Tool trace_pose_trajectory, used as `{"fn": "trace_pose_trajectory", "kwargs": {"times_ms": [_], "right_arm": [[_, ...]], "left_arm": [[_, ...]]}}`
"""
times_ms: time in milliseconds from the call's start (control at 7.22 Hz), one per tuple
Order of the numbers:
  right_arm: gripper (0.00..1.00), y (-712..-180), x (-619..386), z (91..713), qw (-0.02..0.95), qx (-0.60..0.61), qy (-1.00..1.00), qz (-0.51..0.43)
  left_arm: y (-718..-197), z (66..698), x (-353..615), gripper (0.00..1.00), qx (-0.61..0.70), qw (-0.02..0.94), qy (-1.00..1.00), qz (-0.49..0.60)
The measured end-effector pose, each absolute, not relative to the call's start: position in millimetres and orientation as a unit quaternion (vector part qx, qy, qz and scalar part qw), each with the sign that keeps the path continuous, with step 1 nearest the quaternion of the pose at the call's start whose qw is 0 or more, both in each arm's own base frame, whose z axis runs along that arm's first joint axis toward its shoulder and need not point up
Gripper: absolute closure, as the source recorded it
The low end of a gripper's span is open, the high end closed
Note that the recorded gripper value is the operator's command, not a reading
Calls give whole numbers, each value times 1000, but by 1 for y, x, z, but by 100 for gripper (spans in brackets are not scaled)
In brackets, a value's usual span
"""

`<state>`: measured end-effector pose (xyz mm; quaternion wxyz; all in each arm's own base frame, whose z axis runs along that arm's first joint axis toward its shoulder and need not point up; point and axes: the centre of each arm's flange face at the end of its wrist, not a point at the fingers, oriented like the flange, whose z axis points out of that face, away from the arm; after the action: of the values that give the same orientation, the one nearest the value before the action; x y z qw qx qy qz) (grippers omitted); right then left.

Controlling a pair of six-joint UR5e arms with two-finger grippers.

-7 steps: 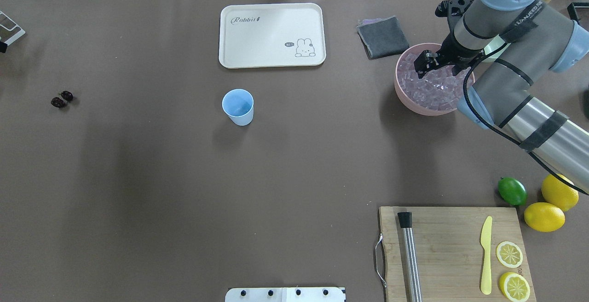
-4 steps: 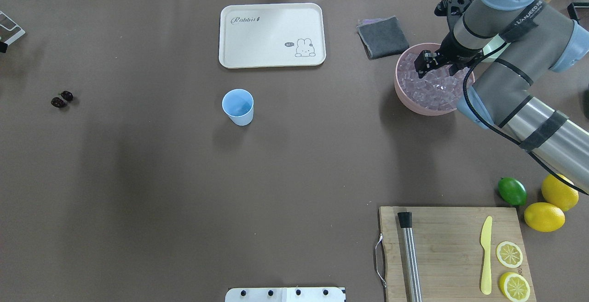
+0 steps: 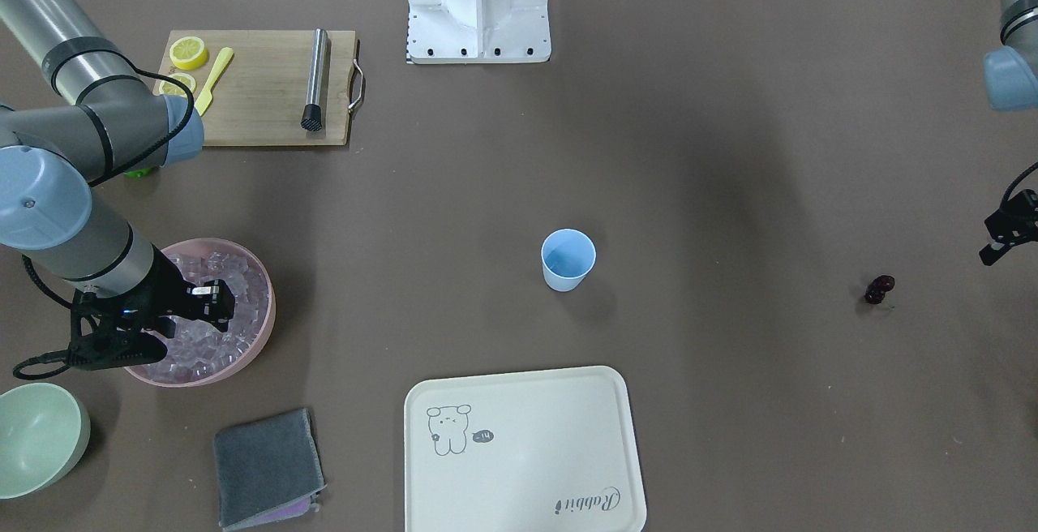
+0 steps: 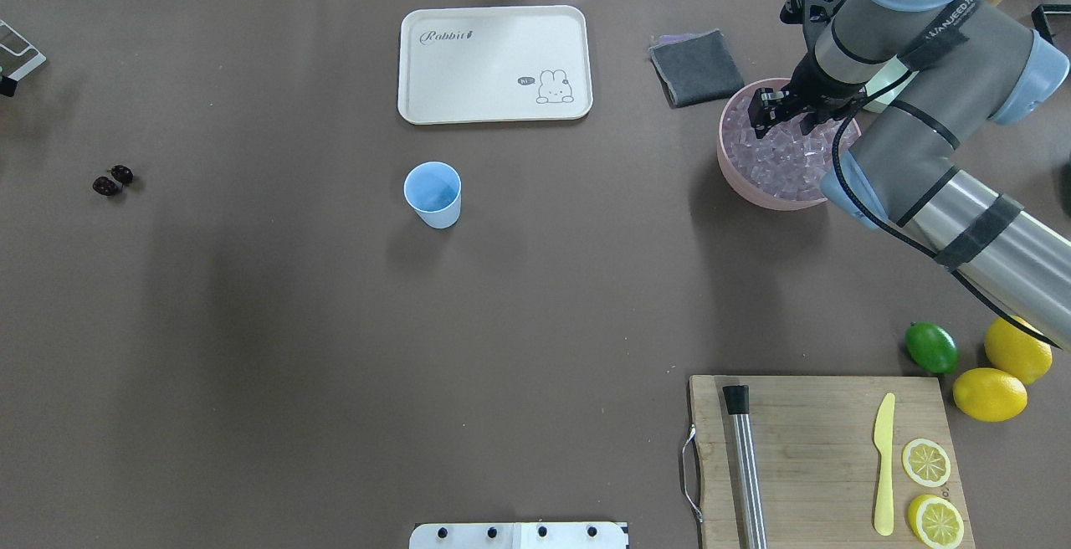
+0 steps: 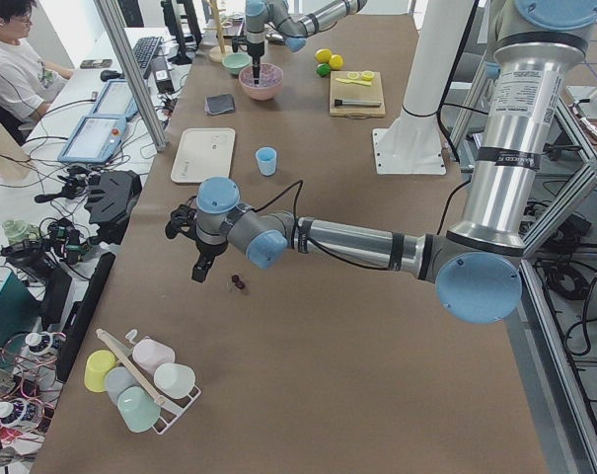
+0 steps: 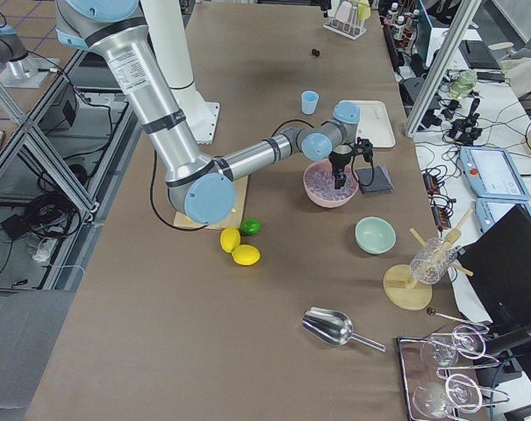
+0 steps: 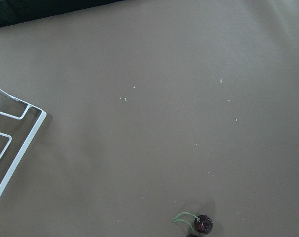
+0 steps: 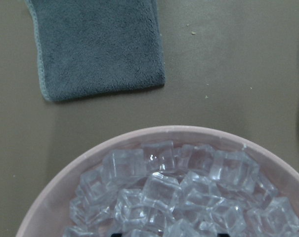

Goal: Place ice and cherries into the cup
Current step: 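Lower the right gripper into the bowl and grasp another ice cube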

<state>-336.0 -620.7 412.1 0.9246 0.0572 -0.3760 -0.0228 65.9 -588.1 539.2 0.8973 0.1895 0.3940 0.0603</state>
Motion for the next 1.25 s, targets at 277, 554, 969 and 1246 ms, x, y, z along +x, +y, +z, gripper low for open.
{"fn": "trace_pose_trajectory", "kwargs": {"times_ms": [277,554,969,1246], "right_arm": [[34,-621,-340,418,926,53,-372,-23],[61,-621,-341,421,927,52,-371,-24],[77,-619,-340,425,928,51,-370,-23],[86,-618,-340,423,927,53,-371,-25]], "left_arm": [[-589,538,67,2,190,897,393,61],[-589,537,67,2,192,897,394,61],[-588,536,67,2,195,896,395,59],[-588,536,68,2,196,895,396,59]]}}
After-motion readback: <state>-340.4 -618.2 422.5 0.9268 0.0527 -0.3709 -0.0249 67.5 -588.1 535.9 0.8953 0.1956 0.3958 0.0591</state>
